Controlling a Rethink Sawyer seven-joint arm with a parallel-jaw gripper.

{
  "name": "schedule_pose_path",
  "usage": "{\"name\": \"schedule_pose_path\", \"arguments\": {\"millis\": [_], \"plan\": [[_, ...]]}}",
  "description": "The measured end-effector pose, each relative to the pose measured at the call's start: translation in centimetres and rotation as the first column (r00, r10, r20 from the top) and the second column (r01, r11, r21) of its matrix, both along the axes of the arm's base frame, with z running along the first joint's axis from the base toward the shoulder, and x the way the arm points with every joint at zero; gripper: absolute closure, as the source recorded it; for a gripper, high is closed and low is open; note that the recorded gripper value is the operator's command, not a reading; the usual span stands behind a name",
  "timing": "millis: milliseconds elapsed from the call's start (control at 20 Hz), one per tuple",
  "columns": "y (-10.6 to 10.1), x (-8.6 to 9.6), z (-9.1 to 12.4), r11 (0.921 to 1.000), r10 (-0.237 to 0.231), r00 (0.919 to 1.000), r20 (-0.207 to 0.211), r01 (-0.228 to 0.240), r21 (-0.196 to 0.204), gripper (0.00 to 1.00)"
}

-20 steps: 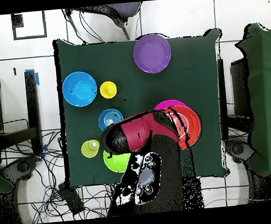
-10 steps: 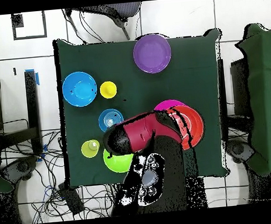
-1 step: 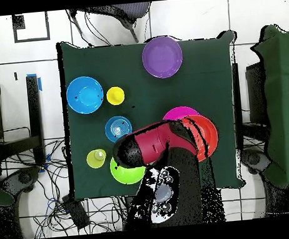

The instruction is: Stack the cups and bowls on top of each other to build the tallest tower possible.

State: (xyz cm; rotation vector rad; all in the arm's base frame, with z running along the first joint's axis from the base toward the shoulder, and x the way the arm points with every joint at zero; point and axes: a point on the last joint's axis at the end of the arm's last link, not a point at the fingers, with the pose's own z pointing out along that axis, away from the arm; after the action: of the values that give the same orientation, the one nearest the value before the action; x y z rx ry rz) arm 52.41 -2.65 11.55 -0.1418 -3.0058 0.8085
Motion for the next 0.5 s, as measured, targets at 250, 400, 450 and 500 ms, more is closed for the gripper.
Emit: {"name": "schedule_pose_path", "arguments": {"millis": [250, 400, 450, 500], "plan": [[0.13, 0.02, -0.03, 0.9999, 0.014, 0.9999, 0.003, -0.014, -0.003, 0.00], [0.53, 0.13, -0.06, 0.9995, 0.030, 0.9995, 0.010, -0.030, -0.002, 0.00], [0.72, 0.16, -0.07, 0.9993, 0.036, 0.9993, 0.012, -0.036, -0.002, 0.00], [0.83, 0.17, -0.07, 0.9992, 0.039, 0.9992, 0.012, -0.039, -0.002, 0.00]]}}
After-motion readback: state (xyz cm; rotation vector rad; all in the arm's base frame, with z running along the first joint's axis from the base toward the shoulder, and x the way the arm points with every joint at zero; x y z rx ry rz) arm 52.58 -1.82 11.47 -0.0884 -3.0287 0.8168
